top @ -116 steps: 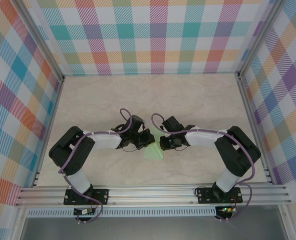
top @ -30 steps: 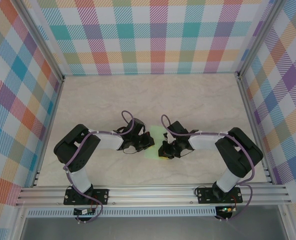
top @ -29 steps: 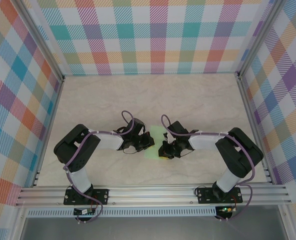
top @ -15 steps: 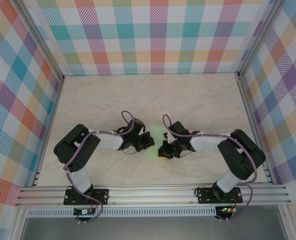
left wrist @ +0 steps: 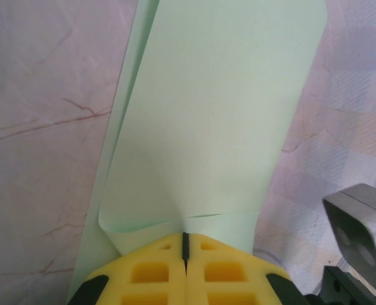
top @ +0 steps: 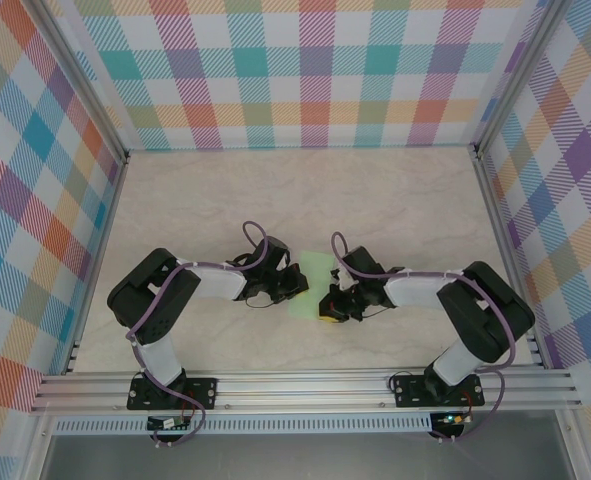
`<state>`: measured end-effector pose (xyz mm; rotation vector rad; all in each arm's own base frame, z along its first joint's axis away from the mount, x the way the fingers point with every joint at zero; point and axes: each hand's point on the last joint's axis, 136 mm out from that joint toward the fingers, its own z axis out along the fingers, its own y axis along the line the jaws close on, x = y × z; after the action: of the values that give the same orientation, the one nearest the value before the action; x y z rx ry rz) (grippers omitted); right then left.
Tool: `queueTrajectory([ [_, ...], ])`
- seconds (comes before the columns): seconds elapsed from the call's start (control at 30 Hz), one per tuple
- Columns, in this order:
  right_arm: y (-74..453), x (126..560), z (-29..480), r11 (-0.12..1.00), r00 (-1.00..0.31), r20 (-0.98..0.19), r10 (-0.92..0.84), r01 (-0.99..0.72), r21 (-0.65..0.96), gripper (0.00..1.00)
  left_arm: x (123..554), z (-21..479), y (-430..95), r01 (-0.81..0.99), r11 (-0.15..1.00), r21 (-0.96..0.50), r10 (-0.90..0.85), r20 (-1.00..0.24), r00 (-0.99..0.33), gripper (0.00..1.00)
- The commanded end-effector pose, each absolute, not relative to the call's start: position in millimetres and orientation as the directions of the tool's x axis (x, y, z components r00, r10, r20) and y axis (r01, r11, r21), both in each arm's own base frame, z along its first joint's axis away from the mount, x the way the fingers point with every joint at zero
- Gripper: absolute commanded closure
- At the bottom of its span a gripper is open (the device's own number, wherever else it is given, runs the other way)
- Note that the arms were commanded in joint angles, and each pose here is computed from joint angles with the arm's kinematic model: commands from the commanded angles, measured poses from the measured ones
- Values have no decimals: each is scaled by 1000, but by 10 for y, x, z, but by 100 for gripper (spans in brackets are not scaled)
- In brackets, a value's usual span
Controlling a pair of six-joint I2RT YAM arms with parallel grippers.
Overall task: Fold a paper plane with a square sheet of paper (pick it up from the middle)
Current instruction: Fold the triangle a second time at the center of the table.
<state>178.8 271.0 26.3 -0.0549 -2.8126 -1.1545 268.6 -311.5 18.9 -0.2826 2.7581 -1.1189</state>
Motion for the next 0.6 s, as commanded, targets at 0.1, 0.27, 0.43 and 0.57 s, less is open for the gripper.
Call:
queueTrajectory([
  [0.1,2837,2005,451,678,-997,73,26,71,731,95,2481,-68,-2956,-150,777,-611,-214,-32,-976,100],
  [0.27,2802,2009,209,710,-992,113,53,117,694,95,2478,-64,-2959,-148,777,-612,-212,-32,-977,100],
  [0.43,2645,1802,-27,734,-984,168,63,159,660,94,2473,-67,-2940,-148,783,-604,-211,-35,-977,100],
  [0.57,2600,1673,-75,721,-981,190,50,166,672,93,2474,-91,-2931,-151,787,-597,-215,-35,-976,100],
])
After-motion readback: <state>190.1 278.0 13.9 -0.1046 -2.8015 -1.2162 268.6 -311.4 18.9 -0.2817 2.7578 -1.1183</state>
